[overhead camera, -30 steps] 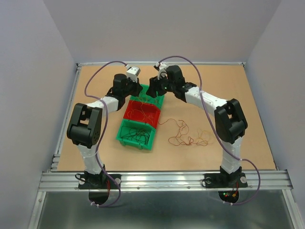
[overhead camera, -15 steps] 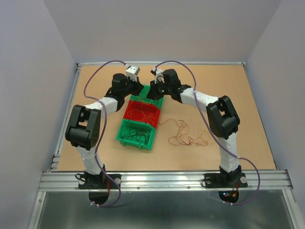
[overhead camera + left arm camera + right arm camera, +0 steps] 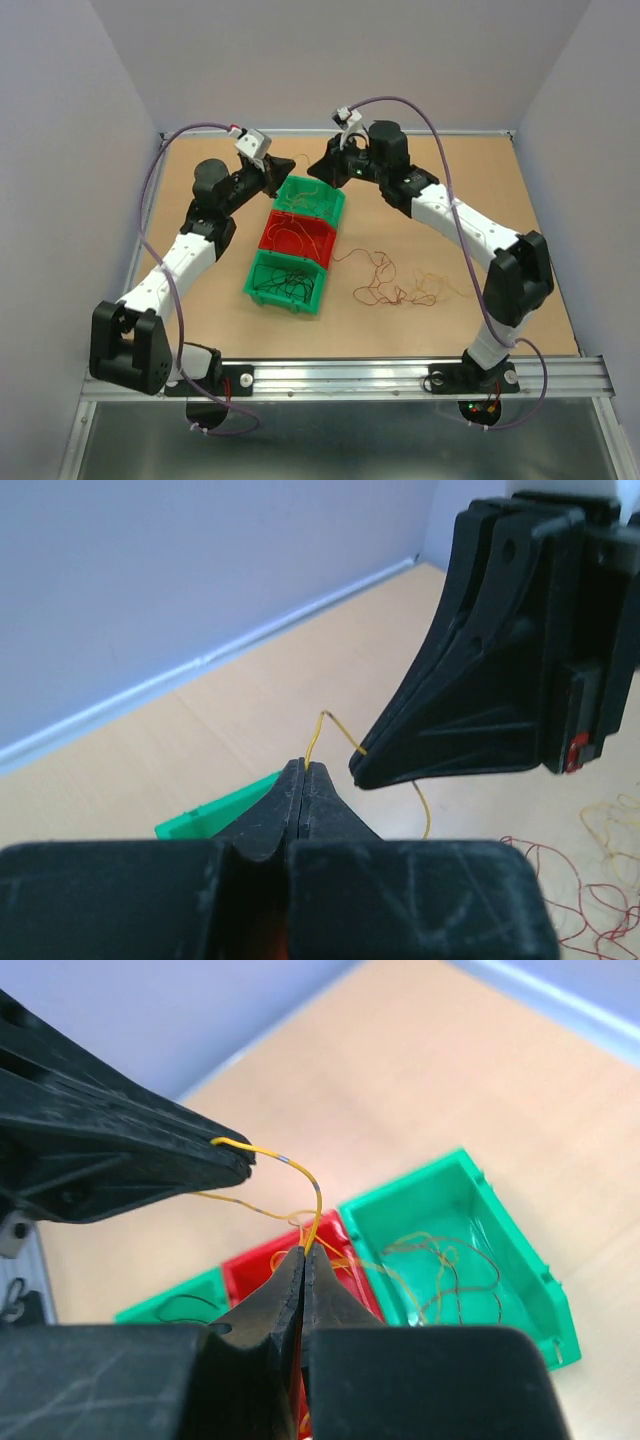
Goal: Untangle the cables
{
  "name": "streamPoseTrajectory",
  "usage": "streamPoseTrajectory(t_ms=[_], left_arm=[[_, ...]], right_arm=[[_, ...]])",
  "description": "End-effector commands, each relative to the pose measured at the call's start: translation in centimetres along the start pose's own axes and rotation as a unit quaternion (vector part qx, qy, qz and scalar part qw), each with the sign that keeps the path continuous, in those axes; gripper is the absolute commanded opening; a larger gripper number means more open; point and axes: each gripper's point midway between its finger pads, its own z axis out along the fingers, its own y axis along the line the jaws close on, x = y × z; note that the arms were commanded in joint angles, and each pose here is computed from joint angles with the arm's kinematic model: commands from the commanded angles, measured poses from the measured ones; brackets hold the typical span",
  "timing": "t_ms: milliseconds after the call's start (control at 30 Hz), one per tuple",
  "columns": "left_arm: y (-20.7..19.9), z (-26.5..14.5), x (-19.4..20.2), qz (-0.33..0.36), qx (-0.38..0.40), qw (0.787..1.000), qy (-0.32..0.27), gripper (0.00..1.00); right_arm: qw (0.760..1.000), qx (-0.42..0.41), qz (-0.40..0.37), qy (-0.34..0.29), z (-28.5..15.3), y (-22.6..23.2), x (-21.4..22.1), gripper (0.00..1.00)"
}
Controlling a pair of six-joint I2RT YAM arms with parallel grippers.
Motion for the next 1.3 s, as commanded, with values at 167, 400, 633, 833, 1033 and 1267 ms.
streamPoseTrajectory(t_ms=[167,400,633,833,1033,1267], left_arm=[[-4.2,-4.9,-6.2,0.047,0.039,0.995,-0.079,0.00],[-4.2,-5.5,-6.0,0.051,0.027,0.995,-0.077,0.00],[-3.9,-6.4,-6.9,0.075,0.010,0.993,-0.091,0.00],[-3.9,-6.6,-7.1,0.079,0.006,0.992,-0.100,0.00],[-3.8,-6.7,-7.1,0.082,0.002,0.991,-0.108,0.00],[-3.6,-6.6,-5.5,0.091,0.001,0.992,-0.092,0.01]], right_arm=[[0.985,-0.078,-0.077,-0.132,-6.8,9.3,-11.0,0.00],[0.983,-0.099,-0.070,-0.136,-7.4,10.6,-11.6,0.01],[0.978,-0.130,-0.078,-0.146,-7.4,12.5,-13.3,0.01],[0.961,-0.166,-0.109,-0.192,-8.9,15.5,-18.2,0.00],[0.951,-0.186,-0.111,-0.219,-10.0,17.1,-21.2,0.01],[0.962,-0.193,-0.070,-0.181,-8.1,16.5,-17.6,0.01]])
